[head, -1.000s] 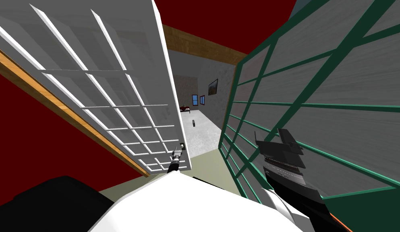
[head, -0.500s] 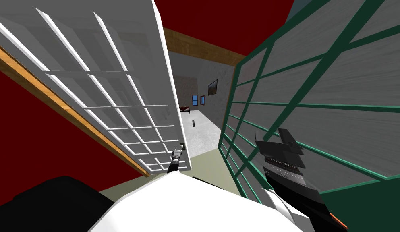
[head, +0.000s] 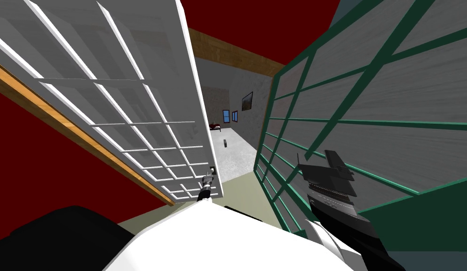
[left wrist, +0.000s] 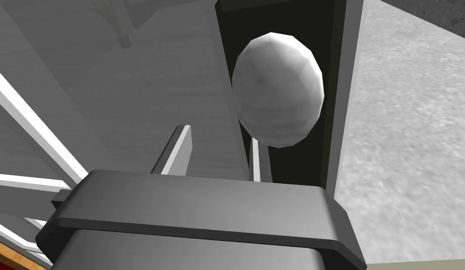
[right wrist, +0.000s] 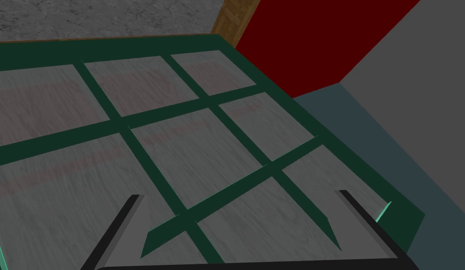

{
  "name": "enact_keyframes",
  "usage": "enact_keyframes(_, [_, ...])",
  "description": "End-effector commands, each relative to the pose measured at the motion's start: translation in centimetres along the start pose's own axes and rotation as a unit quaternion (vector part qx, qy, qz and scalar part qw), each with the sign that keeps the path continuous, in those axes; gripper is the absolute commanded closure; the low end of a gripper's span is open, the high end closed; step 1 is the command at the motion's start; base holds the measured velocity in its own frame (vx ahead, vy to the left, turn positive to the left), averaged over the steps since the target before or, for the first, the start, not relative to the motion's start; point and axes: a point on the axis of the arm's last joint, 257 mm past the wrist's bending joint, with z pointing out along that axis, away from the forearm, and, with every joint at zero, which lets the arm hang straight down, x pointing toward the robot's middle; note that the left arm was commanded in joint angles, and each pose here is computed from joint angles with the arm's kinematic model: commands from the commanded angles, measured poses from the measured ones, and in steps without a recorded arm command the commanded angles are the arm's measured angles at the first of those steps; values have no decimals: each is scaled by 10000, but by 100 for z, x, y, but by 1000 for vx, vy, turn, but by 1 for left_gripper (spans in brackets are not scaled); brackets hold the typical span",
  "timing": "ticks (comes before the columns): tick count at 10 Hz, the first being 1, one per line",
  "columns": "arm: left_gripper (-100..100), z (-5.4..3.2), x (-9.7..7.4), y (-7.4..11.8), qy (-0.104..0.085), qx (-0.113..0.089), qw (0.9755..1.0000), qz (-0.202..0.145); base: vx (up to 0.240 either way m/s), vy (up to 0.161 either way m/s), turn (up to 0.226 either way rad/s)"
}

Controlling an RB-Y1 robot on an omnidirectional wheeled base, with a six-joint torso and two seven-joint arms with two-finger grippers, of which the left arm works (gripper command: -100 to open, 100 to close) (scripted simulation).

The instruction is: Pull the door open

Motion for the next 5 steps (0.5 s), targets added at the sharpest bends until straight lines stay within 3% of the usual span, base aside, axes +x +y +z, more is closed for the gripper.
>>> enact_keyframes(1, [-100,39,159,192,173,-84,9994,-283,-62,14,-45])
enact_keyframes(4, [-100,53,157,235,117,-24,9962,-862,-70,3,-37])
enact_keyframes(5, [-100,53,157,235,117,-24,9962,-862,-62,2,-40])
